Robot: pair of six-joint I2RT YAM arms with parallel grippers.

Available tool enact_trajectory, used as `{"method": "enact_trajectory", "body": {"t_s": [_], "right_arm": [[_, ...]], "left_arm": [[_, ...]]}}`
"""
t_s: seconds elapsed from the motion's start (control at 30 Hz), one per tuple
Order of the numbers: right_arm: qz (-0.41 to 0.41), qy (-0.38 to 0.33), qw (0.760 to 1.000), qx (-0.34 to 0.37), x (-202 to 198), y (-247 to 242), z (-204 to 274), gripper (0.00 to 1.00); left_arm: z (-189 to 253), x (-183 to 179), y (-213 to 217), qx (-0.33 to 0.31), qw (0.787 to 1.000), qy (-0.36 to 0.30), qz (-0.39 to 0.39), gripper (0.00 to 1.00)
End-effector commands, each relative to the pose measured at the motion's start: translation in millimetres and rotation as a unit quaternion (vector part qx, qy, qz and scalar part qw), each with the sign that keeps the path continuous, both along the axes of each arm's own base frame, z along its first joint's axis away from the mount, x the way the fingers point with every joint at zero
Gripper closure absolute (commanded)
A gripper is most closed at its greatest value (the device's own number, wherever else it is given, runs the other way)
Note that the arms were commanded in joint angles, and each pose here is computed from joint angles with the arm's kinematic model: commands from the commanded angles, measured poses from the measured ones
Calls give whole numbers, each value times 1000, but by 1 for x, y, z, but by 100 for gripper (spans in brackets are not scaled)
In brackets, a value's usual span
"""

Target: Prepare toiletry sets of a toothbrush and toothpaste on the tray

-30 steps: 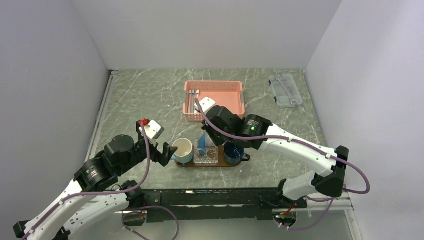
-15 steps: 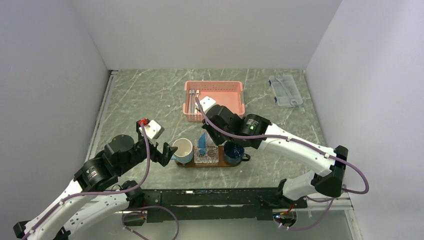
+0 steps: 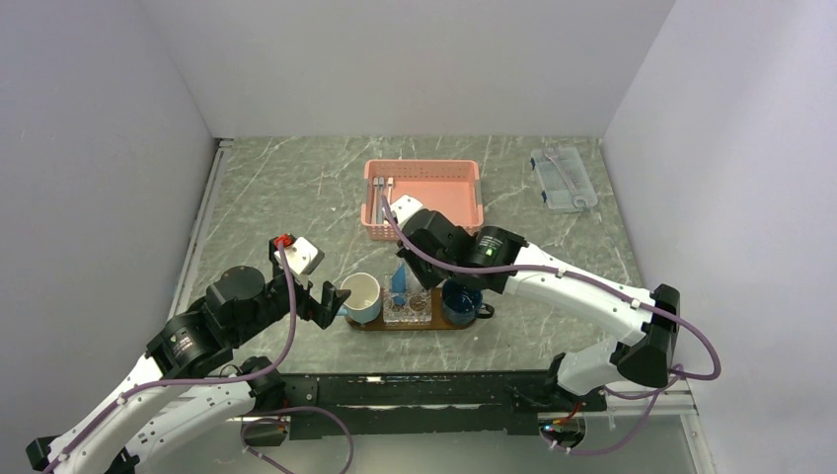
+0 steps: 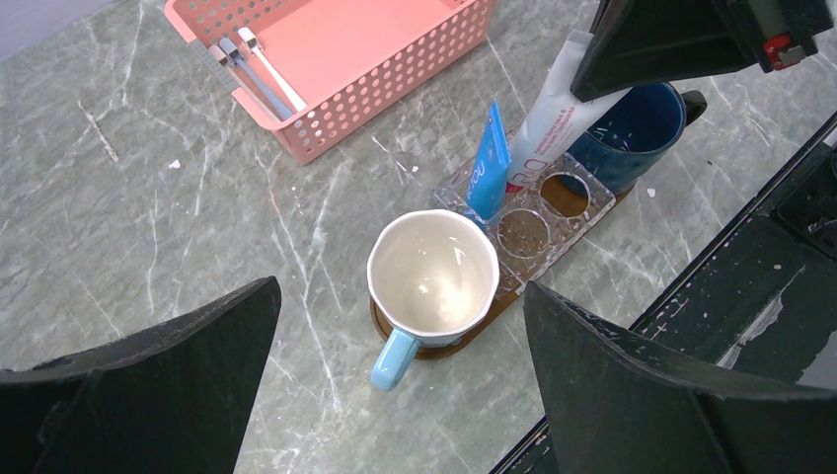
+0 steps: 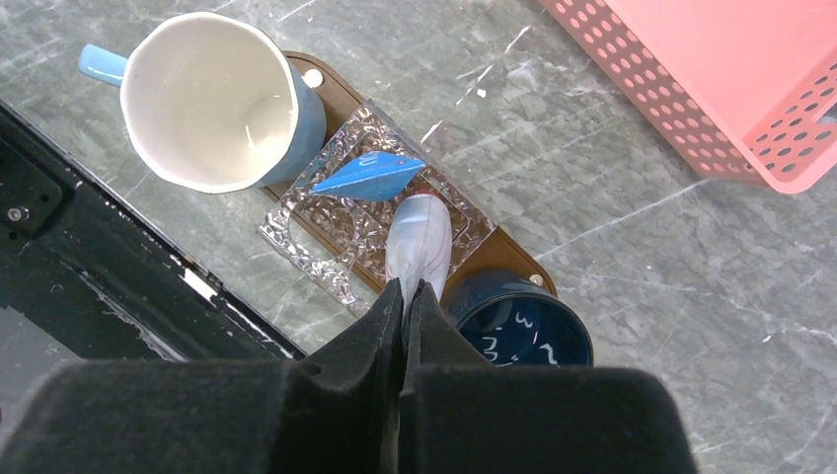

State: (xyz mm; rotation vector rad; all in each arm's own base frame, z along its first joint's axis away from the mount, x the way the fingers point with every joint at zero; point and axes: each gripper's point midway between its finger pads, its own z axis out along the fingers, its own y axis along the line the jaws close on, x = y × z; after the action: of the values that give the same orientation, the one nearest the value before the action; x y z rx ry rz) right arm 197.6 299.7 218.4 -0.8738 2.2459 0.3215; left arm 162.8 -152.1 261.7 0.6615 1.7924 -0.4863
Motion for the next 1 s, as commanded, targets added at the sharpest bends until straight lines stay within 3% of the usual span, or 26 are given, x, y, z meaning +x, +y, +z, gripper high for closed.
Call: {"method": "enact_trajectory", "body": {"t_s": [0.0,0.97], "right_arm": [[-1,-4,1000,25,4,9,4,100],[-10,29,1000,2,13,5,-35,100]], "left_arm": [[5,2,-5,-10,1000,-9,-7,1],[5,2,-6,-10,1000,-9,-9,1]]}}
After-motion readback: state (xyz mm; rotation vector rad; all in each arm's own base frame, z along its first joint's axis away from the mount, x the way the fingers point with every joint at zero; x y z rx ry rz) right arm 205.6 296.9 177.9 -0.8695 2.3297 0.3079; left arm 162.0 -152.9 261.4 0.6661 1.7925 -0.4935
